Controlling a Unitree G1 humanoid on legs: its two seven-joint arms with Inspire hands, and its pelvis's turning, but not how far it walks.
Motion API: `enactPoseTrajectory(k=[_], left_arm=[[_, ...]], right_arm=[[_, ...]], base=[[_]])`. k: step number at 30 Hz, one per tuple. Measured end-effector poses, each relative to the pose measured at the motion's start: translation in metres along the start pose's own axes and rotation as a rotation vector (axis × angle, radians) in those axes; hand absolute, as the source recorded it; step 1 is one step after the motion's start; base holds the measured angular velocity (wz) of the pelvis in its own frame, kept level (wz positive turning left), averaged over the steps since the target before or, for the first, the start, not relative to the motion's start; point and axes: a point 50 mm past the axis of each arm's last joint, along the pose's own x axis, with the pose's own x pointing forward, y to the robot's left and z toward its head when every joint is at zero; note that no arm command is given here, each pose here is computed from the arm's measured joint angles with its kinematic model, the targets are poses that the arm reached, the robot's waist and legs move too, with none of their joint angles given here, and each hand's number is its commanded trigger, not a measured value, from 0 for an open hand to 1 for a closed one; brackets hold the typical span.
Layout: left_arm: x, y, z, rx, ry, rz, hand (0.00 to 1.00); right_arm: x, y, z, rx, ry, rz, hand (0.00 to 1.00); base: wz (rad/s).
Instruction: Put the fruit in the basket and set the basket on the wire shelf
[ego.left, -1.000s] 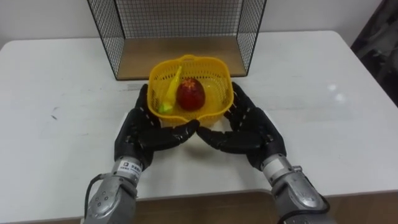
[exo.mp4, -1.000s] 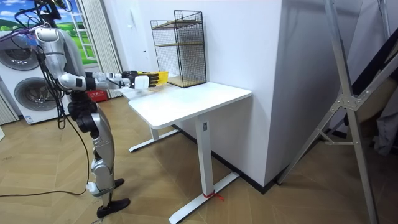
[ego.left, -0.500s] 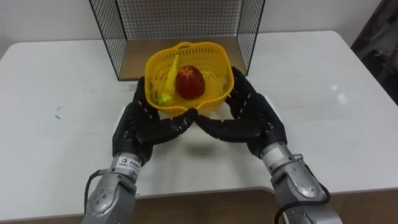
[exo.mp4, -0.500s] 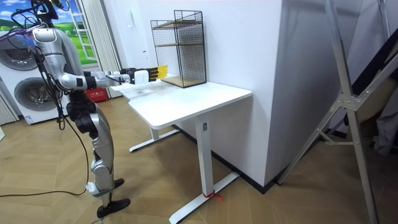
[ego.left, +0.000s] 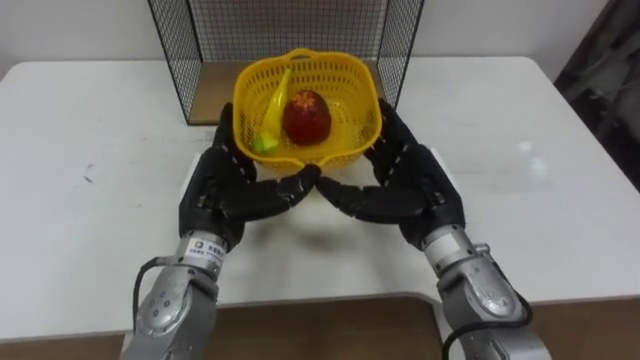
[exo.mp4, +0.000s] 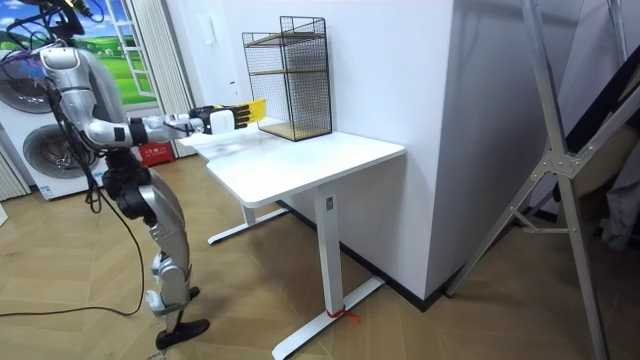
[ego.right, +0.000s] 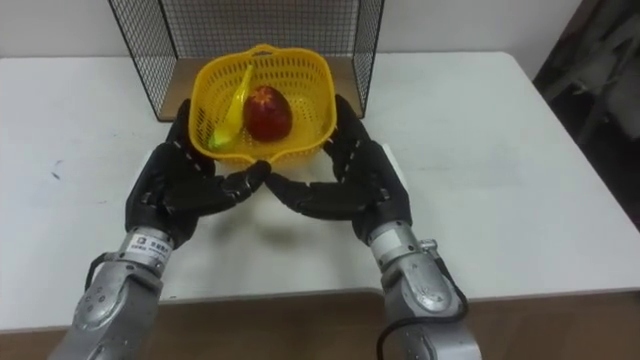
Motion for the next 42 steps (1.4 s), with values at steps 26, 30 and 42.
enactPoseTrajectory(k=[26,30,42], left_arm=[[0.013,-0.01,0.019,0.0,-0.091,-0.044,0.0],[0.016,-0.012,0.023,0.001,-0.106,-0.054,0.0],[0.02,-0.011,0.016,0.021,-0.075,-0.047,0.0]], right_arm=[[0.009,0.004,0.017,0.003,-0.07,0.004,0.0],[0.008,0.001,0.02,-0.027,-0.089,-0.004,0.0],[0.007,-0.005,0.01,-0.039,-0.04,-0.031,0.0]], base=[[-0.05],[0.09],[0.01]])
